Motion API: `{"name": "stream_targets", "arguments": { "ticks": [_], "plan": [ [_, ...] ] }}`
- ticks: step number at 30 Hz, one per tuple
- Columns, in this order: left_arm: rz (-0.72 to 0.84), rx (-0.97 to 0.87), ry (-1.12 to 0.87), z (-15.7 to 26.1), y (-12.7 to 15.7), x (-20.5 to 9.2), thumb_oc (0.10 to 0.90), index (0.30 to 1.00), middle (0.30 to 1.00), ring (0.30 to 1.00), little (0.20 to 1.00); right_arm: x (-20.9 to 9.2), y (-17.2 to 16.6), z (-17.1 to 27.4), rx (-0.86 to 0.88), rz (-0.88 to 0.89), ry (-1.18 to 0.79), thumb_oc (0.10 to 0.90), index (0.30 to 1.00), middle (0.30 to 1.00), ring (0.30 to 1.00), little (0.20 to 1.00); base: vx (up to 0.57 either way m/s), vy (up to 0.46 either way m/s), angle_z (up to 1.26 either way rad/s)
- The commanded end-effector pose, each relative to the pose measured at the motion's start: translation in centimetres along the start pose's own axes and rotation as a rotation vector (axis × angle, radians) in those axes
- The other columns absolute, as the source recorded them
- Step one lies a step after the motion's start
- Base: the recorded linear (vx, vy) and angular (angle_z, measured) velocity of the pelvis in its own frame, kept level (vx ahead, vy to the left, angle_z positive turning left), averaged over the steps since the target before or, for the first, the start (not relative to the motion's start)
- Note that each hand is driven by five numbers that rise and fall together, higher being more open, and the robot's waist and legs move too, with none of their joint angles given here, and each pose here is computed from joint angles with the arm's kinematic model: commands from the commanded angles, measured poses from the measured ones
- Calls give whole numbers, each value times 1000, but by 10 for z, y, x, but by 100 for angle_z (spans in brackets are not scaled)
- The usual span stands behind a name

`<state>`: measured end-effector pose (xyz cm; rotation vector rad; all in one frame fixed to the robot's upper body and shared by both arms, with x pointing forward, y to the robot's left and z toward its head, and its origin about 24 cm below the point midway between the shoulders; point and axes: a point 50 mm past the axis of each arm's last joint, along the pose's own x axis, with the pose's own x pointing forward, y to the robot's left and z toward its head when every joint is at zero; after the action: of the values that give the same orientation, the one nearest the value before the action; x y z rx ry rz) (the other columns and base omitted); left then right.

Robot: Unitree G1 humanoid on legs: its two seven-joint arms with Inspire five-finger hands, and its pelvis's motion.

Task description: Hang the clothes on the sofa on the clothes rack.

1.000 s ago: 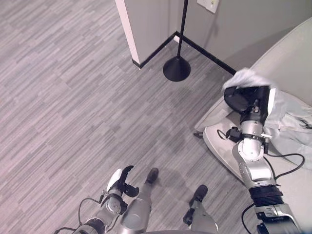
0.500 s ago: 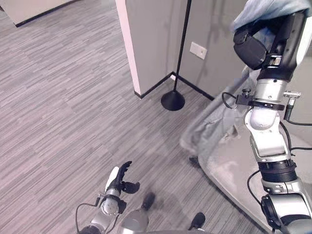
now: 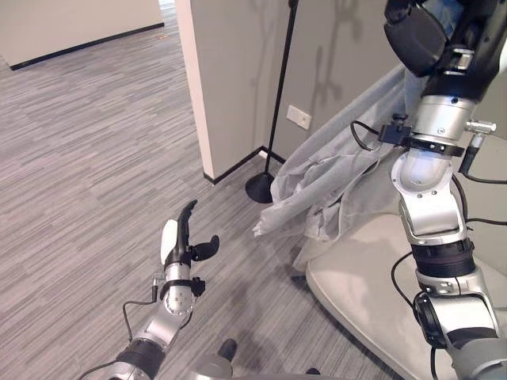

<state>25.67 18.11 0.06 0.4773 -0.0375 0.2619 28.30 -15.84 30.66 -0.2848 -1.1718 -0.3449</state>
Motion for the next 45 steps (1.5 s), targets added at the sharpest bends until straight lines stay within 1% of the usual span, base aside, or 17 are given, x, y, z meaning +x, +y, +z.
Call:
{"name": "stream_targets", "arguments": {
  "ticks": [1,4,9,13,15,16,18,19,20,26,28,30,31,32,37,43,45],
  "plan": [
    [17,-27,-259,42,3,18,800,900,900,900,900,30,2,46,137,-65,-242,400,300,300,300,300,-7,-3,-6],
    [-130,-155,-291,66,-30,17,800,900,900,900,900,35,16,60,221,-42,-273,400,300,300,300,300,-7,-5,-11],
    [-316,-212,-284,80,-70,7,800,900,900,900,900,39,32,73,327,-37,-284,400,300,300,300,300,-1,3,-5],
    [-350,-191,-277,86,-89,9,800,900,900,900,900,37,40,80,422,-28,-272,400,300,300,300,300,-2,0,-5],
    [-322,-159,-278,94,-99,17,800,900,900,900,900,28,48,87,566,5,-245,400,300,300,300,300,-1,10,-20],
    [-244,-111,-285,98,-97,28,800,900,900,900,900,19,53,91,687,34,-221,400,300,300,300,300,4,10,-22],
    [-240,-111,-286,99,-98,28,800,900,900,900,900,19,53,92,690,37,-222,400,300,300,300,300,1,12,-14],
    [-131,-54,-295,103,-92,41,800,900,900,900,900,6,53,99,819,85,-216,400,300,300,300,300,-1,19,-11],
    [-85,-17,-310,104,-87,47,800,900,900,900,900,-1,53,101,896,110,-200,400,300,300,300,300,1,26,-7],
    [109,93,-254,96,-66,69,800,900,900,900,900,-30,49,114,1264,226,-149,400,300,300,300,300,1,2,-20],
    [122,97,-244,96,-65,72,800,900,900,900,900,-32,49,116,1291,251,-154,400,300,300,300,300,3,-7,-16],
    [117,16,-226,106,-69,76,800,900,900,900,900,-34,48,122,1323,278,-173,400,300,300,300,300,-4,-10,-16],
    [109,-4,-224,109,-72,76,536,505,505,505,505,-34,48,123,1326,284,-181,400,300,300,300,300,6,-6,-5],
    [94,-18,-229,113,-75,76,400,300,300,300,300,-35,51,124,1330,292,-175,400,300,300,300,300,8,-6,-3],
    [112,-47,-186,112,-75,78,400,300,300,300,300,-35,56,124,1365,305,-147,400,300,300,300,300,-2,-3,-13],
    [234,-43,-128,99,-54,86,400,300,300,300,300,-35,53,121,1378,310,-134,400,300,300,300,300,-9,5,-11],
    [316,-23,-144,99,-36,94,400,300,300,300,300,-34,50,119,1365,305,-141,400,300,300,300,300,-12,20,-6]
  ]
}}
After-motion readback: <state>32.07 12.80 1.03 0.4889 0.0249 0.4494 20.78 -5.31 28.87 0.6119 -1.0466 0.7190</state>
